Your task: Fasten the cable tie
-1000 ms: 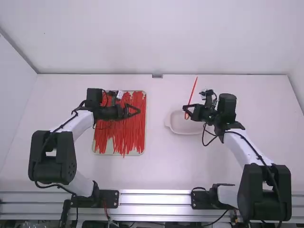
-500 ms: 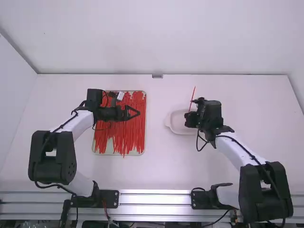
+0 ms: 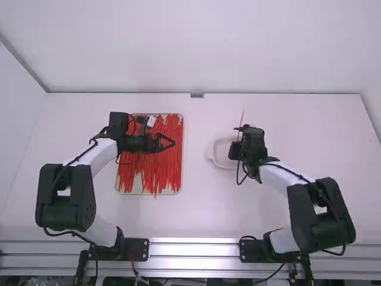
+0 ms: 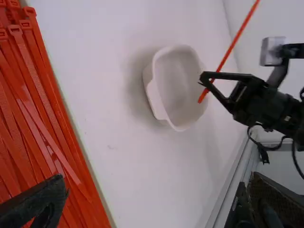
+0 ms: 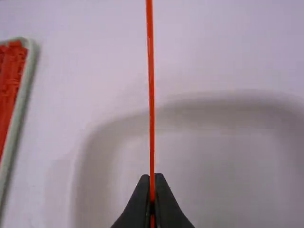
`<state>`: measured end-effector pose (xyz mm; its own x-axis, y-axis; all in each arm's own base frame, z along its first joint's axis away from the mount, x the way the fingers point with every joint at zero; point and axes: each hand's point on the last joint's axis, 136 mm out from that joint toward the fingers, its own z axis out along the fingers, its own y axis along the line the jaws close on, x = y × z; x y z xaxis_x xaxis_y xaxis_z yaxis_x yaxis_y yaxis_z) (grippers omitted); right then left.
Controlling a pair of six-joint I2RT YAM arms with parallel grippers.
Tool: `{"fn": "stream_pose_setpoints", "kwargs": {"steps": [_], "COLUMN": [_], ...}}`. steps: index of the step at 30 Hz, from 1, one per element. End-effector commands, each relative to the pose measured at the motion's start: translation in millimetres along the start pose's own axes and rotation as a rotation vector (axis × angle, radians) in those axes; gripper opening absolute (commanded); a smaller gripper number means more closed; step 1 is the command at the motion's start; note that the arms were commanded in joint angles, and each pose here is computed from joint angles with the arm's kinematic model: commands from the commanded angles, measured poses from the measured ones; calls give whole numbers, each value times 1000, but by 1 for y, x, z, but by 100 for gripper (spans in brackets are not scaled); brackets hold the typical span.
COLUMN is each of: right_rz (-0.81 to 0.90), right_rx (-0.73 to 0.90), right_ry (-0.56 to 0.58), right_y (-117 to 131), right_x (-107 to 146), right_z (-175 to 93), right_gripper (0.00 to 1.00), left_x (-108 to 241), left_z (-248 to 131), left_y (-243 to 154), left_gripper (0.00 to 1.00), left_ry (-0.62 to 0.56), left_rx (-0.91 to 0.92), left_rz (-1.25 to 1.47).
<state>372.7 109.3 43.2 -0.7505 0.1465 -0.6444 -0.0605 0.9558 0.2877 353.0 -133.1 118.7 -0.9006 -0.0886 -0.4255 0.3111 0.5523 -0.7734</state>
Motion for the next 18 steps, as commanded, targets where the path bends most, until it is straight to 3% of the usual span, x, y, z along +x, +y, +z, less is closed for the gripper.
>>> {"fn": "stream_pose_setpoints", "kwargs": {"steps": [1, 11, 13, 17, 18], "right_rz": [17, 17, 18, 39, 38], "right_rx": [2, -13, -12, -16, -17], "right_ry": [22, 29, 28, 18, 14], "right_y": [-4, -2, -2, -1, -1], "right_x": [4, 5, 5, 3, 2], "right_z": [7, 8, 8, 8, 8], "right_gripper": [0, 0, 16, 35, 49], "left_x": [-6, -6, -6, -7, -6], "left_z": [-4, -4, -4, -4, -4], "left_y": [-5, -4, -4, -3, -3], "left_gripper": [99, 99, 99, 99, 100], "left_ry": [-12, -13, -13, -16, -14], "left_rx": [15, 12, 11, 5, 8], "left_rz": [24, 25, 25, 34, 46]}}
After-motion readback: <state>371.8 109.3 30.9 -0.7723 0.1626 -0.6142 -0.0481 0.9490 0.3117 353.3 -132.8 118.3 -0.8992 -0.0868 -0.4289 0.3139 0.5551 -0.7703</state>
